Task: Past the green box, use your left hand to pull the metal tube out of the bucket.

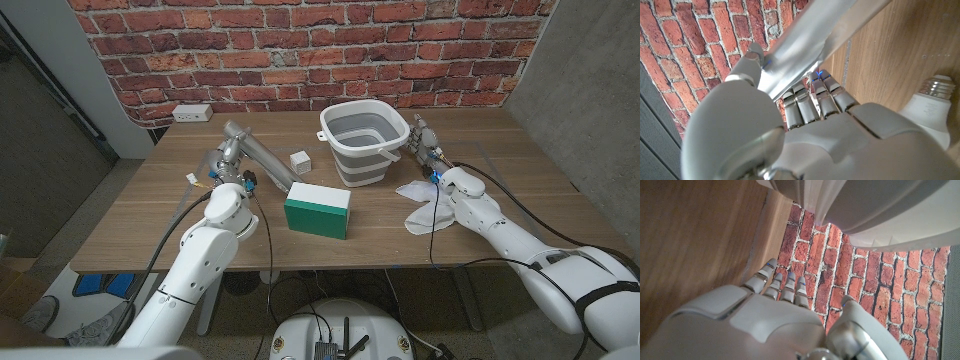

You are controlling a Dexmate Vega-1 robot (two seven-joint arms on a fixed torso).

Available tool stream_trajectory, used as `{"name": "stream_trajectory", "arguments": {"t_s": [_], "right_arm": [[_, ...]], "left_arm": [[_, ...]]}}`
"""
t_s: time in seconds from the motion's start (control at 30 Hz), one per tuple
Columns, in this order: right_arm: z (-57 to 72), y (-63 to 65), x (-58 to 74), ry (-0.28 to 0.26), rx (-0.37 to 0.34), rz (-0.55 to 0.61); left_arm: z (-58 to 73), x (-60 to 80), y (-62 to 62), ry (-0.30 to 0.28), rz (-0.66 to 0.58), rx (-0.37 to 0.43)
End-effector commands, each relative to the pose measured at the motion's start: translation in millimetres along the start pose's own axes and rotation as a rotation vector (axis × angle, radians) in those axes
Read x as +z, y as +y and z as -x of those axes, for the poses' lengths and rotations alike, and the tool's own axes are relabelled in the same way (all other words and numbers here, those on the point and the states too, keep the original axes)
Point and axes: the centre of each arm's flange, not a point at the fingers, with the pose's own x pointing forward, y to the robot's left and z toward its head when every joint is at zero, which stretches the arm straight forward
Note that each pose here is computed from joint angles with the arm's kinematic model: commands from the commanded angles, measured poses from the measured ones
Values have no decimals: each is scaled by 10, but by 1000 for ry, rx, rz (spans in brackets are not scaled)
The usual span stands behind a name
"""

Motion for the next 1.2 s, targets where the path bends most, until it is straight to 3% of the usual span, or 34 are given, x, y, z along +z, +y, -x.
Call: {"name": "stream_trajectory", "arguments": {"t_s": [0.03, 0.37, 0.63, 1.2], "right_arm": [[-49, -1, -28, 8, 1, -5], [-96, 7, -35, 10, 6, -7], [-133, 13, -27, 10, 9, -8], [-133, 35, -60, 13, 1, -14]], "left_arm": [[-50, 59, 7, 45, 35, 49], [-134, 140, 63, 70, 85, 65], [-230, 128, 63, 106, 108, 57], [-334, 154, -30, 240, 166, 54]]}}
